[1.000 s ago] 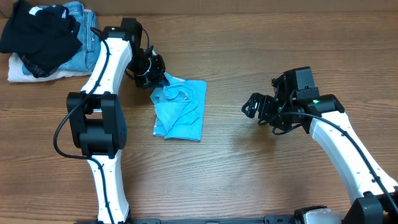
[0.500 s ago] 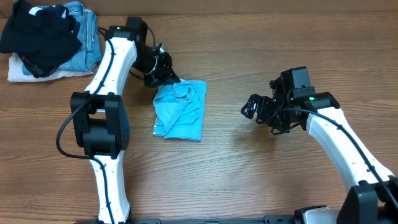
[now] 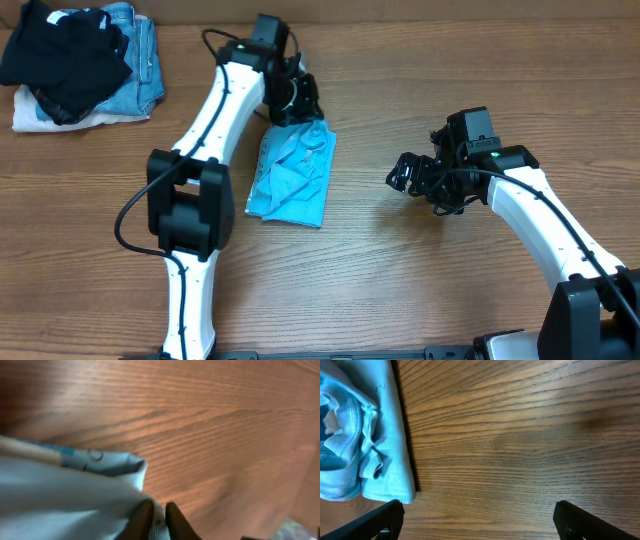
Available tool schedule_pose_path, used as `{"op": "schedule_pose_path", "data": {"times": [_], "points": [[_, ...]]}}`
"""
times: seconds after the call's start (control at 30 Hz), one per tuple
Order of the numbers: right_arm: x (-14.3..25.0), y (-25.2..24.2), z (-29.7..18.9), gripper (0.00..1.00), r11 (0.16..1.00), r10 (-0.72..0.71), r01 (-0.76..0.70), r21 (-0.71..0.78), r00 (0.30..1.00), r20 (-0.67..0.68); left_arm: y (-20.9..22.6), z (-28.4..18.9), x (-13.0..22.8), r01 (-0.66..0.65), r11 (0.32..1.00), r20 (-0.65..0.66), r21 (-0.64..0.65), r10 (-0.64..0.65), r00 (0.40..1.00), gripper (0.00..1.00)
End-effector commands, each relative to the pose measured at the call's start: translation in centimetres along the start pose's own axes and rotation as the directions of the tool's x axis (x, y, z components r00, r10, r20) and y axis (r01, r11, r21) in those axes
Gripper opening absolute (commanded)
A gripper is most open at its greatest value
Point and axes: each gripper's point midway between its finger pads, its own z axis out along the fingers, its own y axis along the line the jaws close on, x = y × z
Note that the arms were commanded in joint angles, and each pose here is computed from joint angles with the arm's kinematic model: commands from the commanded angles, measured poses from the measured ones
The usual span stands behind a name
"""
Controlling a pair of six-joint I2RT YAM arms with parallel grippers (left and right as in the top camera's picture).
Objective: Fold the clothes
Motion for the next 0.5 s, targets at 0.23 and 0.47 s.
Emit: {"op": "schedule_pose_path", "data": {"times": [0.23, 0.47], "points": [[0.1, -0.1, 0.2, 1.00, 1.000, -0.008, 0.008, 0.005, 1.000, -0.001, -3.1, 2.2, 1.4, -0.052, 0.997, 0.015, -0.054, 0.053, 0.999, 0.19], [0.3, -0.1, 0.2, 1.00, 1.000, -0.004, 0.004, 0.007, 1.000, -0.012, -4.9, 3.2, 3.0, -0.094, 0.994, -0.010, -0.050, 0.094, 0.996, 0.49]]}}
